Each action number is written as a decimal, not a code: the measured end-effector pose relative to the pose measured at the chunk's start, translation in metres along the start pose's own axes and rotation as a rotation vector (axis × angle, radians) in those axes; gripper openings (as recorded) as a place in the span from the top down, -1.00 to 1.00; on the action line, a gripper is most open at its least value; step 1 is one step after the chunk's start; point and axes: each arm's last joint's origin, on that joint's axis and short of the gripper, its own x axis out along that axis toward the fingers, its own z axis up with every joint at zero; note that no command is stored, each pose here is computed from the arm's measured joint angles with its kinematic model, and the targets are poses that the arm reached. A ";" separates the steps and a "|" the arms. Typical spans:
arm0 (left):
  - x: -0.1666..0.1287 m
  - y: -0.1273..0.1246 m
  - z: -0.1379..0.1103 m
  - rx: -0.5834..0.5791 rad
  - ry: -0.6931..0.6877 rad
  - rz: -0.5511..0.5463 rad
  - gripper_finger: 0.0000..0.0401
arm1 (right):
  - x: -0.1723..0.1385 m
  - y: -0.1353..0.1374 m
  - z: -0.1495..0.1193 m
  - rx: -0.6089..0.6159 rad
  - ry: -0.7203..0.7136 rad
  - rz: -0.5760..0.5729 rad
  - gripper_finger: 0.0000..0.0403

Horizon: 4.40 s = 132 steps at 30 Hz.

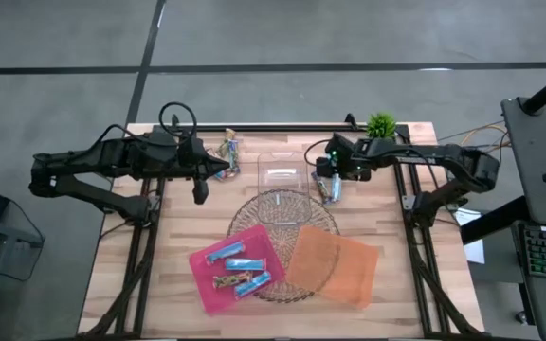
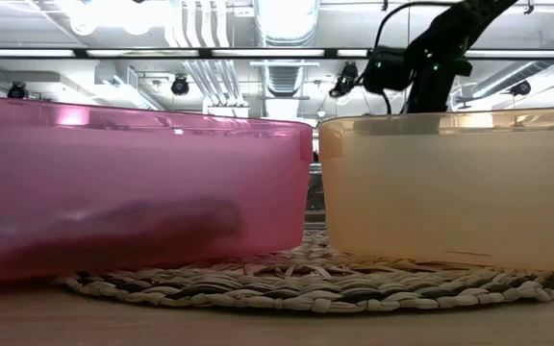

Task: Pick and place Granola Bars by type
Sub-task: Put the orange granola bar into the transparent bin

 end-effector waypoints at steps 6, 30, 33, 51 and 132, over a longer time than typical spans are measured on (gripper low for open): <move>0.000 0.000 0.000 -0.009 0.000 0.000 1.00 | 0.018 0.001 -0.001 0.016 0.074 -0.093 -0.25; 0.000 0.000 0.000 -0.027 0.000 0.000 1.00 | 0.051 0.009 0.004 -0.016 0.140 -0.351 -0.13; 0.000 0.000 0.000 -0.026 0.000 0.000 1.00 | 0.052 0.007 0.003 -0.007 0.141 -0.357 -0.07; 0.000 0.000 0.000 -0.023 0.000 0.000 1.00 | 0.055 0.004 0.002 0.005 0.141 -0.363 0.46; 0.000 0.000 0.000 0.034 -0.001 0.003 1.00 | -0.058 0.151 0.008 -1.360 0.002 0.345 0.68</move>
